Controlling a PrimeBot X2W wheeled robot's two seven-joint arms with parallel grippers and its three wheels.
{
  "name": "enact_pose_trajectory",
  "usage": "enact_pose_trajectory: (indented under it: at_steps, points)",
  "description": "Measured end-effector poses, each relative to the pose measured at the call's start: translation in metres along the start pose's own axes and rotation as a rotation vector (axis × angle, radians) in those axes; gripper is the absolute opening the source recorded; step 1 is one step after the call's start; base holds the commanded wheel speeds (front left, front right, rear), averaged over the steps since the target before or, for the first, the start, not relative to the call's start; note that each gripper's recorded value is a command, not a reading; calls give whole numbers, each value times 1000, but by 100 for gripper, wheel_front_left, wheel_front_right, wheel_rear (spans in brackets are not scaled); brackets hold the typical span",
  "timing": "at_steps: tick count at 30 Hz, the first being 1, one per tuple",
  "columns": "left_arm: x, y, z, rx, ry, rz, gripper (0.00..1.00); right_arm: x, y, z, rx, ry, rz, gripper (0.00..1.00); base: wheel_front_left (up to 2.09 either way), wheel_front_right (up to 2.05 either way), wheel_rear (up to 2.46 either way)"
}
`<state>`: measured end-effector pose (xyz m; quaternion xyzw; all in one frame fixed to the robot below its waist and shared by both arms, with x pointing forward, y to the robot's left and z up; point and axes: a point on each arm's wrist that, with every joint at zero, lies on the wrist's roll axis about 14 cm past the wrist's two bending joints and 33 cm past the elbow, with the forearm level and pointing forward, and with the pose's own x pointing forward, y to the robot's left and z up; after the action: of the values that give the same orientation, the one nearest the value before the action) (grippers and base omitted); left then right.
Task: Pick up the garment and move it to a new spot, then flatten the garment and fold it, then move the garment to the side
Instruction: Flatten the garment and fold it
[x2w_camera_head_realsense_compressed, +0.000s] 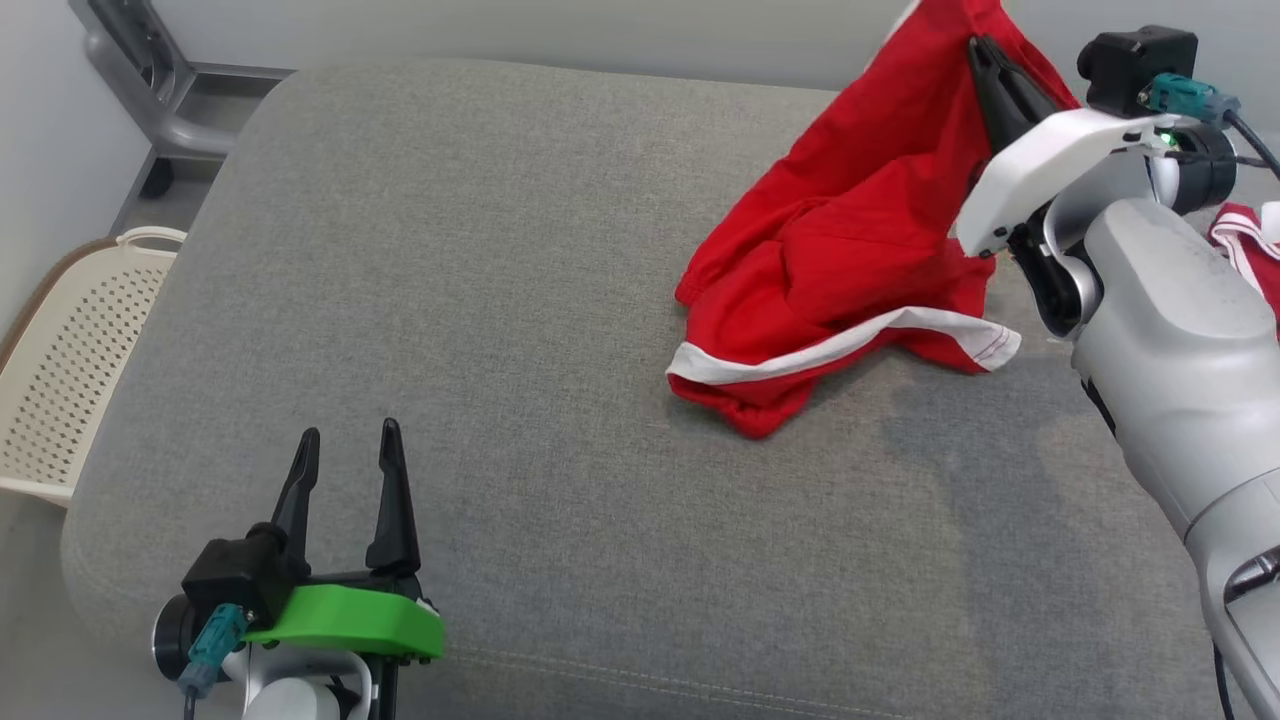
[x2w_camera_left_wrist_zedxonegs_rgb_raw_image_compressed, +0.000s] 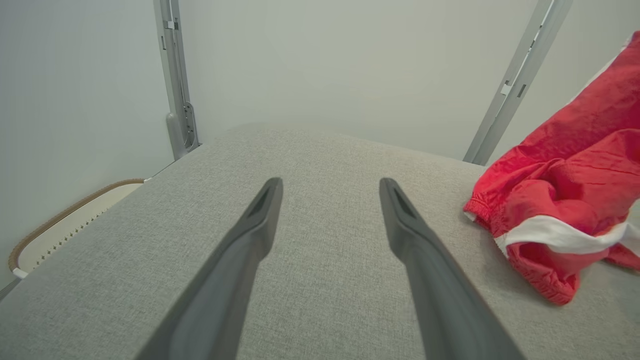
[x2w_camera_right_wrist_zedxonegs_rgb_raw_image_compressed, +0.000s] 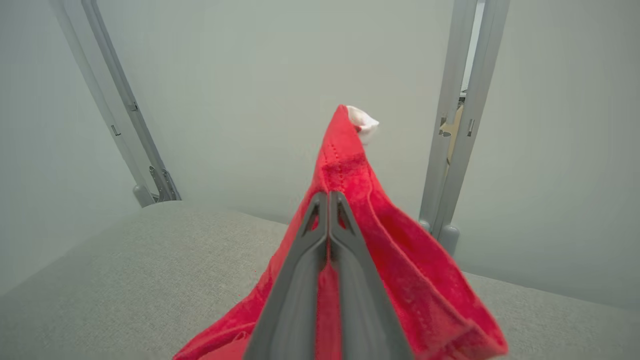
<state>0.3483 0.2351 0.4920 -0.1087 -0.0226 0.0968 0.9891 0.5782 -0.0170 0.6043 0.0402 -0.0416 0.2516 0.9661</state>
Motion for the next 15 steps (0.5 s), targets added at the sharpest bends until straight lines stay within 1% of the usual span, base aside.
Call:
enact_pose_trajectory:
  at_steps: [5, 8, 10, 11, 12, 15]
  points:
    - [2, -6, -3, -1, 7, -19, 100, -14, -23, -28, -7, 79, -60, 0, 0, 0, 0]
    - [2, -7, -5, 0, 14, -22, 100, -21, -39, -46, -36, 139, -96, 0, 0, 0, 0]
    - [2, -7, -6, 0, 19, -24, 100, -23, -47, -52, -50, 158, -111, 0, 0, 0, 0]
    - [2, -7, -7, 1, 21, -23, 100, -23, -50, -53, -55, 163, -117, 43, 0, 0, 0]
    - [2, -7, -7, 1, 23, -22, 100, -23, -52, -52, -60, 161, -119, 100, 0, 0, 0]
    - [2, -6, -9, 2, 27, -20, 100, -20, -53, -48, -72, 147, -120, 100, 0, 0, 0]
